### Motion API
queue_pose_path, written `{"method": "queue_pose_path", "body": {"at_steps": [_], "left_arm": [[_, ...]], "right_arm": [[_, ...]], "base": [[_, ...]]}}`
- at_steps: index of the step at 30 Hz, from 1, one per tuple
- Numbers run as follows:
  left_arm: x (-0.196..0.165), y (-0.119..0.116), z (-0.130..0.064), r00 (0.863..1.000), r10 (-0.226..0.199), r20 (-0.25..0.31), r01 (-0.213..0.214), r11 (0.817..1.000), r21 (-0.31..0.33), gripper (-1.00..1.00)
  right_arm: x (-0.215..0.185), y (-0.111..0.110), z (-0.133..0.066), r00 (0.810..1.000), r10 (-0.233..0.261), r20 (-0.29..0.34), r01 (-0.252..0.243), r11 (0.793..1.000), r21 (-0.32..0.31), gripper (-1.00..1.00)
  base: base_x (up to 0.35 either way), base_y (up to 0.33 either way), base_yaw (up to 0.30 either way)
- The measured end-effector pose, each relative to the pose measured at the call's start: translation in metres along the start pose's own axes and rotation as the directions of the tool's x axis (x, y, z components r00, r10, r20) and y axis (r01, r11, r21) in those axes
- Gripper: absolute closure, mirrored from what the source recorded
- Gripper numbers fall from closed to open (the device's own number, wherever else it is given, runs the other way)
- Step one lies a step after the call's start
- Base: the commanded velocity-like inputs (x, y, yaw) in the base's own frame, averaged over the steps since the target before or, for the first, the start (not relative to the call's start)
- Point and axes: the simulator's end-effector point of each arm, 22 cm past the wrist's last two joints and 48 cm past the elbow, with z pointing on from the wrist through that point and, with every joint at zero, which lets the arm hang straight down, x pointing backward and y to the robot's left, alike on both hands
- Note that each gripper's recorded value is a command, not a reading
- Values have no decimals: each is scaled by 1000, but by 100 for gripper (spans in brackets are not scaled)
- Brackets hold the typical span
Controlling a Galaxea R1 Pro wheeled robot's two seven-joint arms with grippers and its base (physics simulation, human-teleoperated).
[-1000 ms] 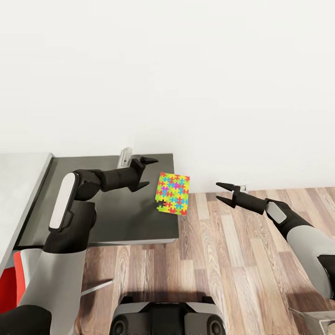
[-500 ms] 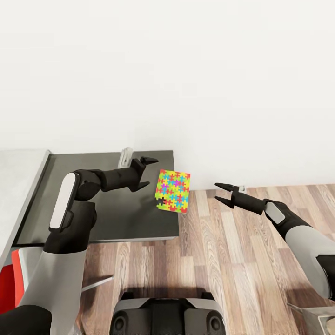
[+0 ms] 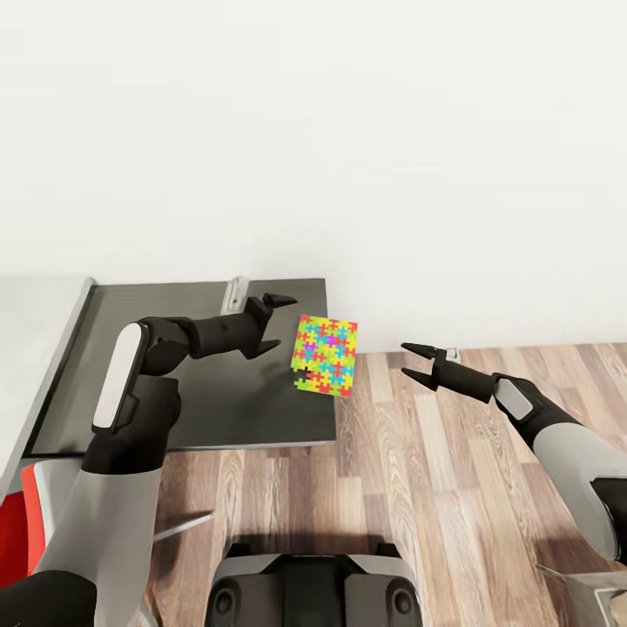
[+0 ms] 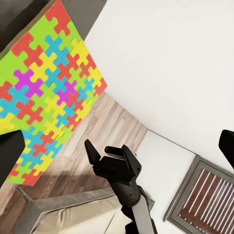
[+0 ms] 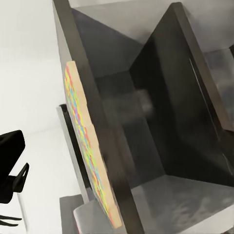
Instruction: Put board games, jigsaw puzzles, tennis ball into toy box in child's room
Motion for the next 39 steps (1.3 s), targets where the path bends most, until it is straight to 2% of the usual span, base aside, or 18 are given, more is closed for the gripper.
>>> {"method": "queue_pose_path", "body": {"at_steps": [21,39], "left_arm": [[0,1,0,1000,0,1,0,1000,-1,-100],[0,1,0,1000,0,0,0,1000,-2,-100]], "right_arm": [[-2,-1,-4,1000,9,1,-9,1000,2,-100],[-3,-3,-8,1000,10,5,-10,1000,5,-100]], "base": [[0,0,245],[0,0,55]]}}
